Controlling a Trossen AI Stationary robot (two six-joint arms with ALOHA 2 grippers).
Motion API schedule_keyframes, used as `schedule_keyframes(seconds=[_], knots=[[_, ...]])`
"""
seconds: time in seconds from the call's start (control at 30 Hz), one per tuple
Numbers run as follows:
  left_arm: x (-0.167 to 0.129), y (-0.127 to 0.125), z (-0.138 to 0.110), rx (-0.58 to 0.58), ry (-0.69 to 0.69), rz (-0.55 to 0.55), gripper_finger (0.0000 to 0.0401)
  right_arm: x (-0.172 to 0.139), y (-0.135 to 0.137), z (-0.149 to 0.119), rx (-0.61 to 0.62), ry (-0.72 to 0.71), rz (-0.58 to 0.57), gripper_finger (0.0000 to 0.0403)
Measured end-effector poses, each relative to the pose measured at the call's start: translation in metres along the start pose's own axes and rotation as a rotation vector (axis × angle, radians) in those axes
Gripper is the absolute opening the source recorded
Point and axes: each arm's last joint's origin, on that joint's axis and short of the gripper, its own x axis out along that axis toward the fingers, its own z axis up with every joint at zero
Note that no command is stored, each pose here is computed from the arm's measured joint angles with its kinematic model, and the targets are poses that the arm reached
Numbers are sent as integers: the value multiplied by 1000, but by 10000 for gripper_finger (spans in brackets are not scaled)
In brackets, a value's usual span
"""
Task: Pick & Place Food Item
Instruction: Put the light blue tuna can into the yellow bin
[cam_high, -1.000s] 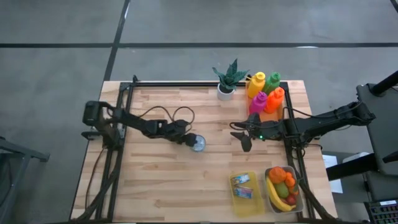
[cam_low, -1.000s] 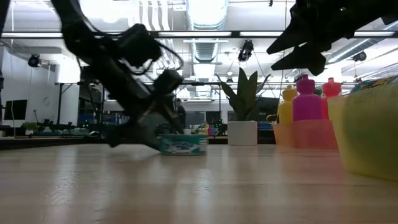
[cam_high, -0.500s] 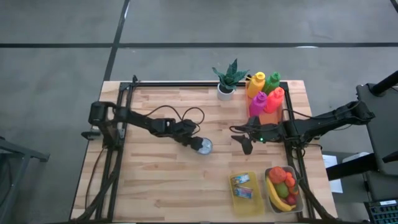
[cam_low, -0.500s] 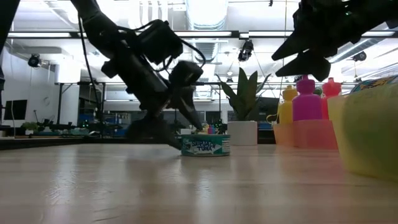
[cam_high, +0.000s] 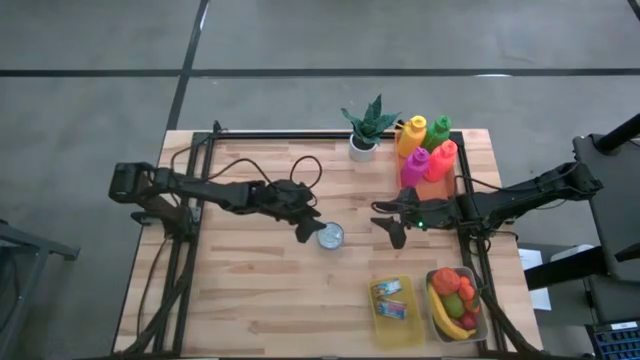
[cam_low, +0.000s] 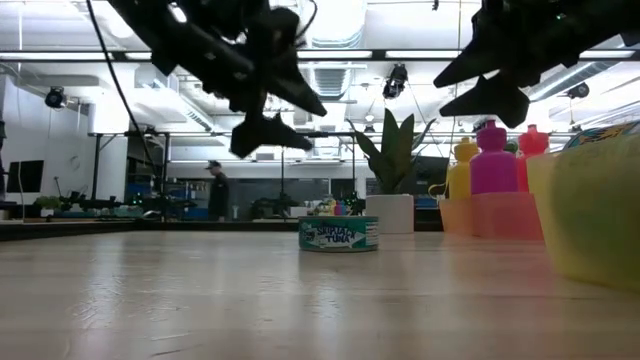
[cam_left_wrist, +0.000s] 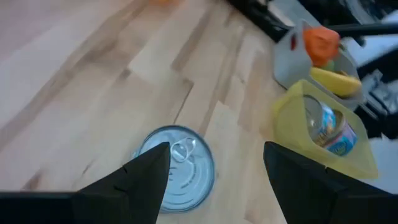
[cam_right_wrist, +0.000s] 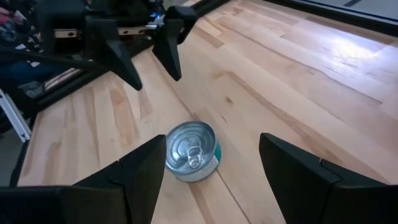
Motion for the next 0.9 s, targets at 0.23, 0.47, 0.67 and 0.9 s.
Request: schedule_keyframes(seconds=[0.23, 0.47, 0.67, 0.9], knots=[[-10, -6, 5, 48, -35, -20, 263, 0, 1, 2, 6, -19, 4, 254], [-10, -6, 5, 47, -32, -18, 263, 0, 1, 2, 23, -22, 2, 254], [-10, -5, 5, 157, -37, 1, 263, 0, 1, 2, 51, -21, 3, 254], [-10, -10, -1, 494, -16, -5, 263, 0, 1, 2, 55, -22, 4, 254]])
